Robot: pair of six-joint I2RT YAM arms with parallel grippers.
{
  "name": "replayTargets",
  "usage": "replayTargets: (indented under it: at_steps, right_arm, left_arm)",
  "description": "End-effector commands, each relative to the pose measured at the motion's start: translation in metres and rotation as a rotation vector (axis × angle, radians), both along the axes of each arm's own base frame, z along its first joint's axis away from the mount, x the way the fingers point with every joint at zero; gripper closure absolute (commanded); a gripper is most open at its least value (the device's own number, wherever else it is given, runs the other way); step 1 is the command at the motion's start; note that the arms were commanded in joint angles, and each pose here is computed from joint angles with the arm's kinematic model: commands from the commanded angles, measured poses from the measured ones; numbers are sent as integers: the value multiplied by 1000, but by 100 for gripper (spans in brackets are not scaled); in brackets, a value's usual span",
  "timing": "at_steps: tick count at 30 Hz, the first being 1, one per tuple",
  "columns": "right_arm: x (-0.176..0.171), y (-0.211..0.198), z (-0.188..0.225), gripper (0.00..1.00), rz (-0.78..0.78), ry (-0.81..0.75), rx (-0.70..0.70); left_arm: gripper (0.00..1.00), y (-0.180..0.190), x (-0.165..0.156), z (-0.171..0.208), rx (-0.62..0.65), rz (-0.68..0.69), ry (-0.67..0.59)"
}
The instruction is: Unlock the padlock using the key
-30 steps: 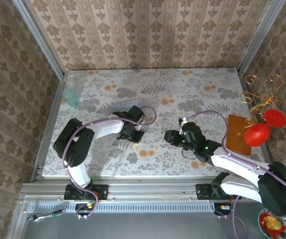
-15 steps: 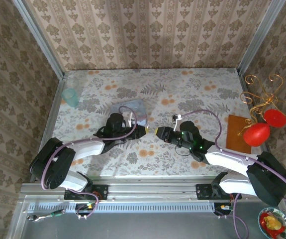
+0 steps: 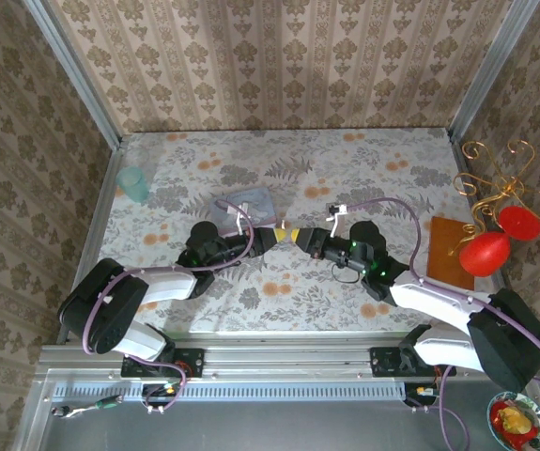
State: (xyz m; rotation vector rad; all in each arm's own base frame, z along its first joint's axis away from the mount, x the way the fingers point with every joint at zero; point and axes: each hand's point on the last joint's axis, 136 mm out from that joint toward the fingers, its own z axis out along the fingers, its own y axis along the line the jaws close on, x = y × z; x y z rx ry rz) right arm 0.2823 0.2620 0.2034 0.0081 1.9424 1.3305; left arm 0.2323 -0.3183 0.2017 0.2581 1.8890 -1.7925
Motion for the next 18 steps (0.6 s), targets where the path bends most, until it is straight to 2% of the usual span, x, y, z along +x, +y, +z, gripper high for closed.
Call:
replayTargets:
  at_steps: [1, 4, 7, 18]
  right_arm:
    - [-6, 13, 49, 75, 95, -149, 68]
    - [-12, 14, 57, 73, 124, -195, 70]
    - [-17, 15, 62, 76, 152, -229, 64]
    - [-22, 12, 60, 78, 156, -249, 26]
  left_arm:
    - [100, -2, -12, 18, -55, -49, -57]
    - [100, -3, -15, 21, -63, -62, -67]
    - [100, -3, -19, 25, -63, -73, -76]
    - [100, -6, -32, 44, -65, -122, -129]
